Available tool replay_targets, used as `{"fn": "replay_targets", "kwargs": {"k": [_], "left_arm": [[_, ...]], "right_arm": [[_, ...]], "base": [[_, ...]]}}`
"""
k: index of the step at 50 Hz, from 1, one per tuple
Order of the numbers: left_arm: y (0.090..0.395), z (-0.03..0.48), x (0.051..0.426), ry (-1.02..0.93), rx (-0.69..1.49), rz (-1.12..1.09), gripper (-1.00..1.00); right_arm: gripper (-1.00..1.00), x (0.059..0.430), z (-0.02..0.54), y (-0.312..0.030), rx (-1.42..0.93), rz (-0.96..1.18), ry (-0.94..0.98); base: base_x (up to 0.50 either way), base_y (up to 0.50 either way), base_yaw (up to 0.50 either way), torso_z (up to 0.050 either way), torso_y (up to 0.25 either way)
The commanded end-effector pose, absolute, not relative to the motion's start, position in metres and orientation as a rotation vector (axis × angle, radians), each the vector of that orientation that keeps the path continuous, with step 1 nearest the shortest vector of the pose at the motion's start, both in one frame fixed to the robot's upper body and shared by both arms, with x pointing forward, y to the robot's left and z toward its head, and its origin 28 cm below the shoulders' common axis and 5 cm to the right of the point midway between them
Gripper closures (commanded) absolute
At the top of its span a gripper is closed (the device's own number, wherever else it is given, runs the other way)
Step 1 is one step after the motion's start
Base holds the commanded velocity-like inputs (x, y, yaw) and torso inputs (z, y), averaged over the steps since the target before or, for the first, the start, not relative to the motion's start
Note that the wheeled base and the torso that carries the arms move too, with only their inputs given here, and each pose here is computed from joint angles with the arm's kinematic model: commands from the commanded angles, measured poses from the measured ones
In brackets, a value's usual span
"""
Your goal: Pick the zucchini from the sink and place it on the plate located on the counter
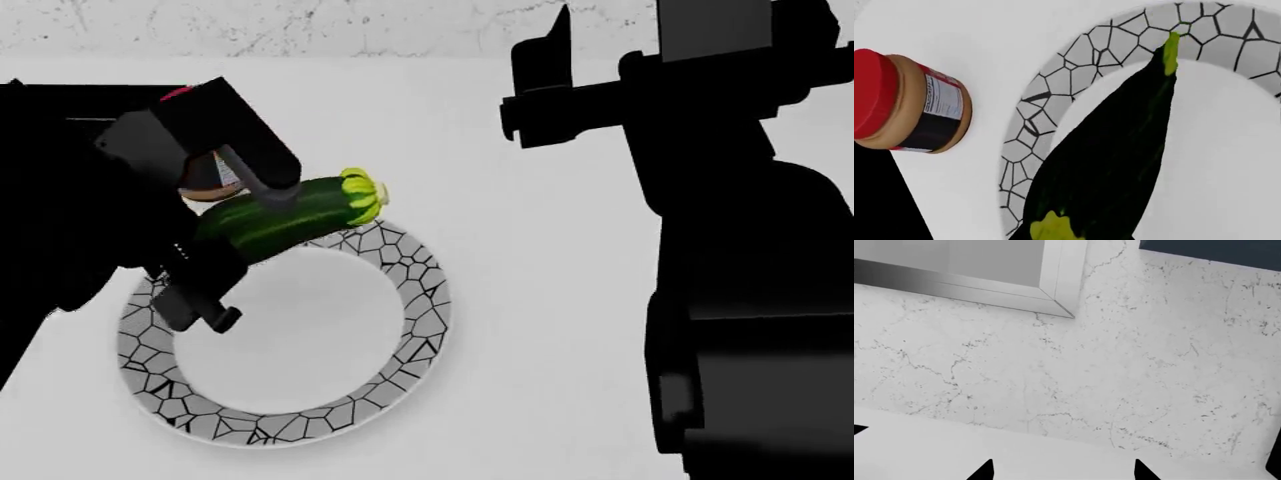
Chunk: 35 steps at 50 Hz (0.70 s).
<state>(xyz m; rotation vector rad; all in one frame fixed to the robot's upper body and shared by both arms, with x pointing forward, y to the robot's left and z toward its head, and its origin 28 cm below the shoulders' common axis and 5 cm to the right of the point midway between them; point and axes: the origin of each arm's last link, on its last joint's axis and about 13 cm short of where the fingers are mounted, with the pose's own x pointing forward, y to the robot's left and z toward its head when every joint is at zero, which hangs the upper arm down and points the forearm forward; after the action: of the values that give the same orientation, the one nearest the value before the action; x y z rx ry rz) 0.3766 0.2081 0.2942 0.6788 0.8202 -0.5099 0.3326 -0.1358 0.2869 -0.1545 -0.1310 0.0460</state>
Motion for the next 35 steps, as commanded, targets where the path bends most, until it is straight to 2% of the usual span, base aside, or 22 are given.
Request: {"fn": "replay_targets", "kwargs": {"k": [1,35], "left_arm": [[0.2103,0.2932,0.3528,0.957,0.639,-0.439,1.0],[0.204,0.2893,0.3558,1.048,0.672,-0.467,1.0]], "right_arm": [[-1.0,0.3315,0.287,-0.1353,-0.154,0.05,-0.131],[-1.0,0.3283,0.29,-0.1376,-0.146,0.047,-0.141]], "base": [[0.0,0.0,0.0,0.0,0.0],[0.0,0.0,0.0,0.0,0.0]]}}
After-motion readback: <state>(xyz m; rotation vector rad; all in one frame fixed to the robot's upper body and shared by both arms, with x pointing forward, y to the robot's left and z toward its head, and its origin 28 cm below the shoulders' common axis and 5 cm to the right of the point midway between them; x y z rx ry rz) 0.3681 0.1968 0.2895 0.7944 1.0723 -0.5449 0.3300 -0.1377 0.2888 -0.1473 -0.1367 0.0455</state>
